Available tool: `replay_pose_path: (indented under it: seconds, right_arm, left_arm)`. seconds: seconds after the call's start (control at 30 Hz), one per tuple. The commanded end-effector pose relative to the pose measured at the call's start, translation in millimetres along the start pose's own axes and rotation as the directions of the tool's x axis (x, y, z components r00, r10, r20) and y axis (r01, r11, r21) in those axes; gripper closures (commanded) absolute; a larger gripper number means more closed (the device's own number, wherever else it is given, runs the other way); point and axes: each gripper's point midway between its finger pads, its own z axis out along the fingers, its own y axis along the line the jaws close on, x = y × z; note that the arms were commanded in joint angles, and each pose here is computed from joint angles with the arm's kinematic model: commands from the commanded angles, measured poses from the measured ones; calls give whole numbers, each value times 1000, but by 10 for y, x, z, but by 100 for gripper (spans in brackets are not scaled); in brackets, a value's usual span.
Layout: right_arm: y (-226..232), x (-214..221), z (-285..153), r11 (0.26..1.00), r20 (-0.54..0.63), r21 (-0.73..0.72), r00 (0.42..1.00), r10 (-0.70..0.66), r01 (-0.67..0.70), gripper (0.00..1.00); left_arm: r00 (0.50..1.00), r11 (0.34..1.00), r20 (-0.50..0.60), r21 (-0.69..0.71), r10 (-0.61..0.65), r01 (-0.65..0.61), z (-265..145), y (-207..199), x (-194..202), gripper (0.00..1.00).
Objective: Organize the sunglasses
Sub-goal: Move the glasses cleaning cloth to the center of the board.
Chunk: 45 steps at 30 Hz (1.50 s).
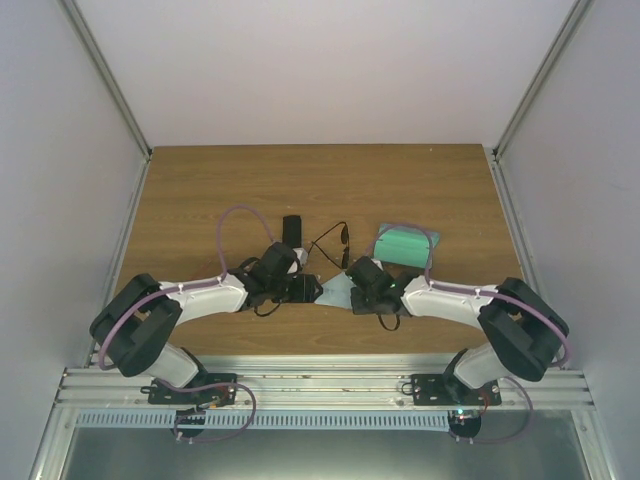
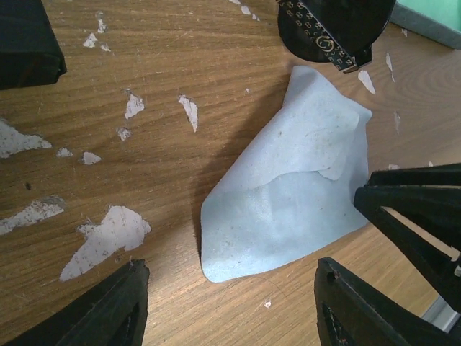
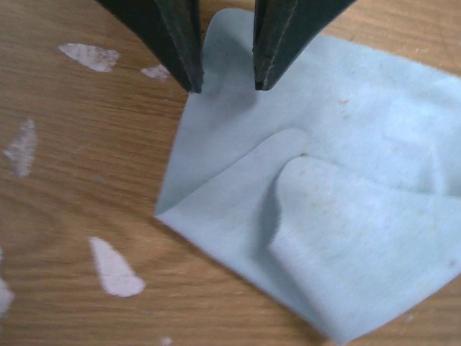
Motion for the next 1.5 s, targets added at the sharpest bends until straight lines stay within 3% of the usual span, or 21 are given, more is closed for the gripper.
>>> replay_pose_path:
  seconds: [0.0, 0.13, 0.37, 0.6, 0.67, 0.77, 0.87, 1.0, 1.17, 1.47]
  right_arm:
    - [72, 281, 85, 999, -91, -34, 996, -11, 8, 85]
    - [62, 284, 19, 999, -77, -48, 997, 23, -27, 99]
    - [33, 317, -233, 993, -59, -88, 995, 79, -84, 100]
    - [-179, 722, -242, 988, -152, -61, 980, 131, -141, 99]
    - [-256, 740, -269, 987, -145, -29, 977, 155, -161, 93]
    - [-344, 566, -406, 982, -60, 10, 980, 188, -188, 74]
    - [-352, 365, -566, 977, 25, 3, 977, 212, -212, 71]
    - [-284, 277, -581, 974, 57, -38, 973, 225, -223, 83]
    - [-61, 321, -442, 954, 13, -175, 969, 248, -242, 95]
    - [-53, 510, -223, 932, -65, -234, 961, 270, -278, 99]
  left_arm:
    - [1000, 1000, 29, -6, 10, -10, 15, -50, -80, 37]
    - [1000, 1000, 26, -11, 10, -10, 30, -45, -72, 38]
    - [999, 999, 9, 30, 35, -35, 31, -169, -34, 38]
    - [993, 984, -26, 139, 116, -111, 40, -524, 83, 40]
    - [990, 975, -16, 176, 142, -137, 55, -666, 73, 41]
    - [986, 967, -31, 200, 165, -155, 108, -793, 126, 45]
    - [984, 962, -51, 223, 173, -157, 176, -874, 175, 51]
    - [979, 957, -80, 241, 187, -163, 293, -970, 252, 58]
    - [976, 961, -99, 218, 196, -171, 454, -1035, 288, 62]
    - [980, 990, -137, 46, 141, -136, 604, -667, 378, 69]
